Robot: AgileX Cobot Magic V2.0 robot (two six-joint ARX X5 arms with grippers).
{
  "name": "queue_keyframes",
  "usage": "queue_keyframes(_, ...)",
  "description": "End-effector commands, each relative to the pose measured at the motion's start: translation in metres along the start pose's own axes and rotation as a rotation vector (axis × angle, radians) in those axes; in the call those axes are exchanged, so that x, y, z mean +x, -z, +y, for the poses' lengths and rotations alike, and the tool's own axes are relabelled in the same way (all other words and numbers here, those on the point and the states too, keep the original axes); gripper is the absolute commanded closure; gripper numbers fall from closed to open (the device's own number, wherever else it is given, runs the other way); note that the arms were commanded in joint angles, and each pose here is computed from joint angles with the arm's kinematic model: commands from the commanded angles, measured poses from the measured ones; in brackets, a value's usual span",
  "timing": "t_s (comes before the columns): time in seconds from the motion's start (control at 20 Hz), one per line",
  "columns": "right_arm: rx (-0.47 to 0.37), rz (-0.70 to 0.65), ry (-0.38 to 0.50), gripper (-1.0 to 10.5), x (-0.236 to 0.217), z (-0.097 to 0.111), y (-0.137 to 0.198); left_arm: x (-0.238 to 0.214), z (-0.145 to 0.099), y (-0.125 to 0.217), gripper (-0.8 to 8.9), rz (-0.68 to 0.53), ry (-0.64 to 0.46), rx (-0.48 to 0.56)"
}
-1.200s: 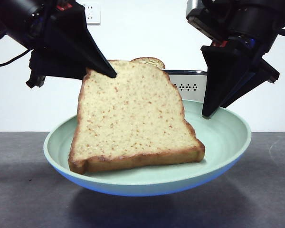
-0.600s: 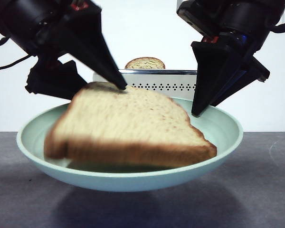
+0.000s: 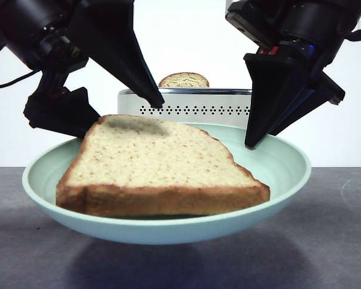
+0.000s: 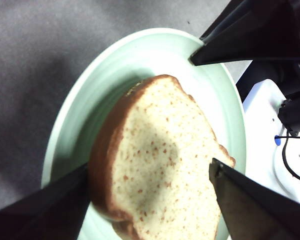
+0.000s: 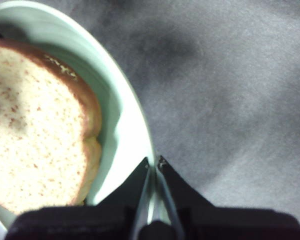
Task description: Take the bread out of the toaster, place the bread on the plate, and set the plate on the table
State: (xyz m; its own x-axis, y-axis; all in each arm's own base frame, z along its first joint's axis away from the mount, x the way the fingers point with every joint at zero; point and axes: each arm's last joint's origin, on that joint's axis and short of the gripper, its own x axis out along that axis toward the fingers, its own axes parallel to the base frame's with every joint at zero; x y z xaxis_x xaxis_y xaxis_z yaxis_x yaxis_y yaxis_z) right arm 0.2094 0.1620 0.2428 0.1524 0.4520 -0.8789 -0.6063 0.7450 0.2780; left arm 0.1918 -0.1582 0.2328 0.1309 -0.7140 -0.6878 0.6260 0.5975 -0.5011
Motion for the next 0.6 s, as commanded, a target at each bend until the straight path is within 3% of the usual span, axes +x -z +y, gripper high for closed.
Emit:
queue_keyframes(0.05, 0.016, -0.002, -0.010, 9.6, 0.002, 0.000, -0.001, -0.005, -0.005, -0.006, 4.31, -0.012, 0.005, 0.005)
queue_keyframes(0.6, 0.020, -0.001, -0.010, 9.6, 0.002, 0.000, -0.001, -0.041, -0.031, -0.040, 4.31, -0.063, -0.039, 0.060)
